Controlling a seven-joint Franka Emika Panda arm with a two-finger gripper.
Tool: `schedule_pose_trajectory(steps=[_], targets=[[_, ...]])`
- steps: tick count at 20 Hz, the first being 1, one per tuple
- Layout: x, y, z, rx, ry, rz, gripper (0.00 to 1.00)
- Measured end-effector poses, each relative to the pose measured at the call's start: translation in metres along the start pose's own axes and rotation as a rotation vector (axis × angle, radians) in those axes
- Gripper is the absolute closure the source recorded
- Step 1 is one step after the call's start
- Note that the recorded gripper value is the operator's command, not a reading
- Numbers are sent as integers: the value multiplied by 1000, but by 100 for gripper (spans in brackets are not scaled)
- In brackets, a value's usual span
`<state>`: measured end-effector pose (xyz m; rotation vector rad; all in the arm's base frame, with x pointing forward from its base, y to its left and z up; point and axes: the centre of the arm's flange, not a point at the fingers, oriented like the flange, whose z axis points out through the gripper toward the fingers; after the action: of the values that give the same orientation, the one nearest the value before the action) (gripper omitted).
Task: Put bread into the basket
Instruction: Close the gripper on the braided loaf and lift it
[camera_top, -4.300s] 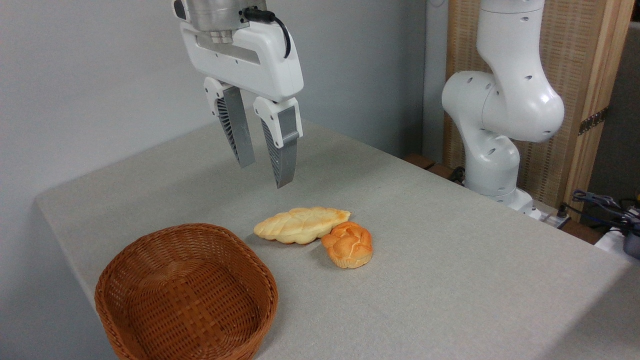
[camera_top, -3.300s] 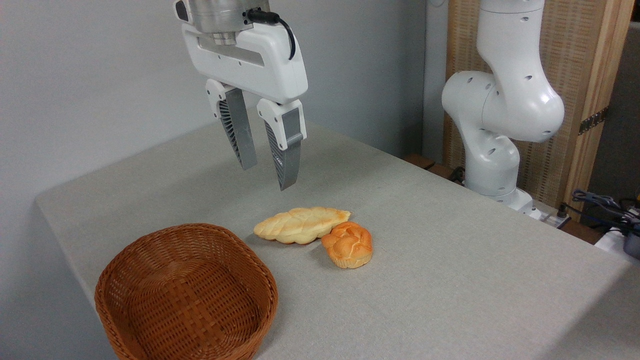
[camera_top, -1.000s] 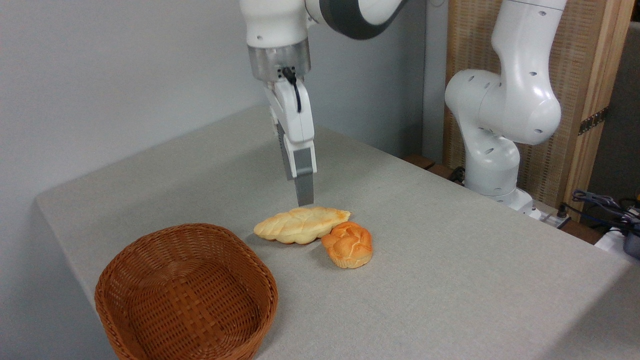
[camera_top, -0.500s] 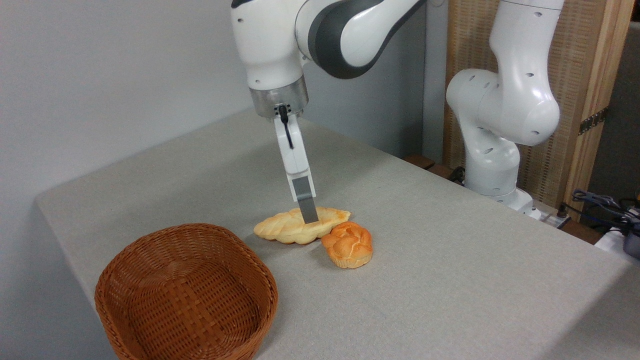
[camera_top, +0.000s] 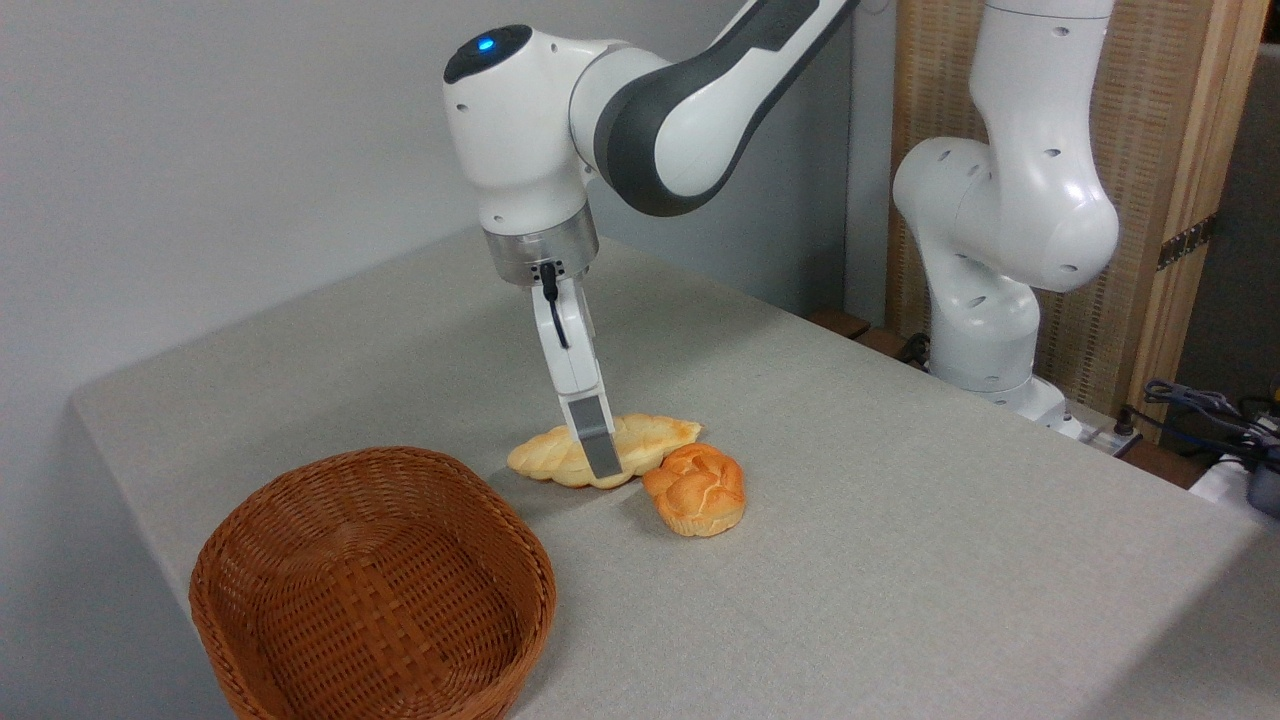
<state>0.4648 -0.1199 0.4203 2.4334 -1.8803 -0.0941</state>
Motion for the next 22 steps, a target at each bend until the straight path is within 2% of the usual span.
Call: schedule_pose_trajectory(steps=[3, 4, 5, 6, 7, 9, 22], targets=[[1, -3, 5, 0, 0, 0, 1], [2, -4, 7, -2, -1, 0, 20], [2, -4, 9, -3, -2, -1, 47], [2, -5, 10, -3, -1, -1, 64], [2, -5, 11, -3, -1, -2, 69], [2, -6, 11, -3, 0, -2, 72], [2, -6, 12, -5, 0, -3, 72]])
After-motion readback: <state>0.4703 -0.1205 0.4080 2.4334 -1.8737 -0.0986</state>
